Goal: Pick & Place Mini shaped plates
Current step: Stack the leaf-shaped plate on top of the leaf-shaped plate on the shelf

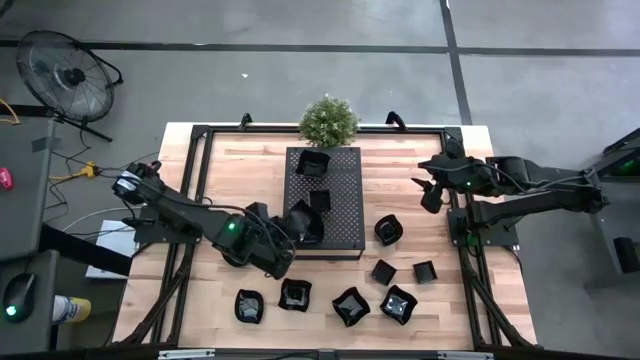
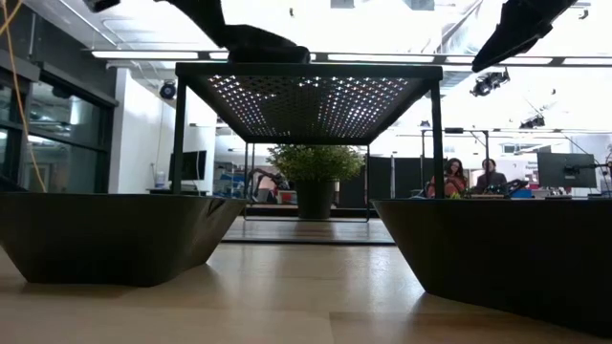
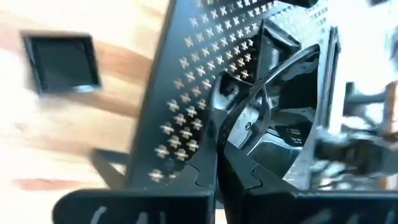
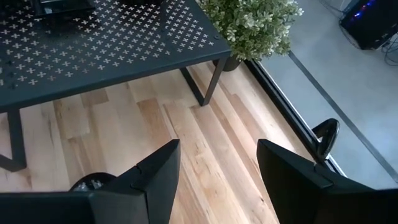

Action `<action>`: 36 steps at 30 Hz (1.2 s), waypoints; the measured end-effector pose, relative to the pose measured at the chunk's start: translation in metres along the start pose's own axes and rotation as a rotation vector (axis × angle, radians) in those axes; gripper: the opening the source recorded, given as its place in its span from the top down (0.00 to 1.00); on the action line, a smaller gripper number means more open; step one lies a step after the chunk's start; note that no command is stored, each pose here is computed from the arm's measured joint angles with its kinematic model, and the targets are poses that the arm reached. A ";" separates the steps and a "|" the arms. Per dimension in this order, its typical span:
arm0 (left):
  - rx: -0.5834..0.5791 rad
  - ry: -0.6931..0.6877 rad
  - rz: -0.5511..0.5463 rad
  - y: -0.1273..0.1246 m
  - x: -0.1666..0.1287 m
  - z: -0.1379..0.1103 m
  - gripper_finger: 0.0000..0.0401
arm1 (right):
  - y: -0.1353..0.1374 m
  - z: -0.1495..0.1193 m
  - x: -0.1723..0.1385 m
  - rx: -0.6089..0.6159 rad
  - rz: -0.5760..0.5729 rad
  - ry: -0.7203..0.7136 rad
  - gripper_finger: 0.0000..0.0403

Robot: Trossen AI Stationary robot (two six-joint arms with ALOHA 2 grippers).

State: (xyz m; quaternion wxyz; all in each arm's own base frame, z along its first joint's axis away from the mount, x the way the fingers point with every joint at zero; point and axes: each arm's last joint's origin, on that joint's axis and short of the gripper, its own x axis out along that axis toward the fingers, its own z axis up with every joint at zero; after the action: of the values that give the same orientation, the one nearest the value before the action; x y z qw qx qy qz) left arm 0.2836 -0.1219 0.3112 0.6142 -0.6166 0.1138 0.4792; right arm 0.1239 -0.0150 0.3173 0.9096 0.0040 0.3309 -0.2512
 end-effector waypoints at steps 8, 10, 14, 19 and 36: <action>0.318 0.069 -0.042 -0.010 -0.023 0.031 1.00 | 0.001 -0.001 0.000 -0.003 0.030 0.012 0.48; 0.417 0.128 -0.031 -0.014 -0.029 0.048 1.00 | 0.001 -0.001 0.000 -0.003 0.030 0.012 0.48; 0.642 0.288 -0.043 -0.028 -0.028 0.087 1.00 | 0.001 -0.001 0.000 -0.010 0.030 0.012 0.48; 0.904 0.520 -0.213 -0.050 -0.010 0.127 1.00 | 0.001 -0.001 0.000 -0.010 0.030 0.012 0.48; 1.365 0.835 -0.322 -0.055 0.070 0.159 1.00 | 0.001 -0.001 0.000 0.002 0.034 0.013 0.48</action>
State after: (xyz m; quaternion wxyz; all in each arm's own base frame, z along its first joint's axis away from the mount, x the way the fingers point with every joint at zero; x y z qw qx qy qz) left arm 0.2883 0.0600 0.3298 0.8229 -0.2430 0.5101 -0.0592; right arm 0.1239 -0.0141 0.3166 0.9117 0.0124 0.3362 -0.2360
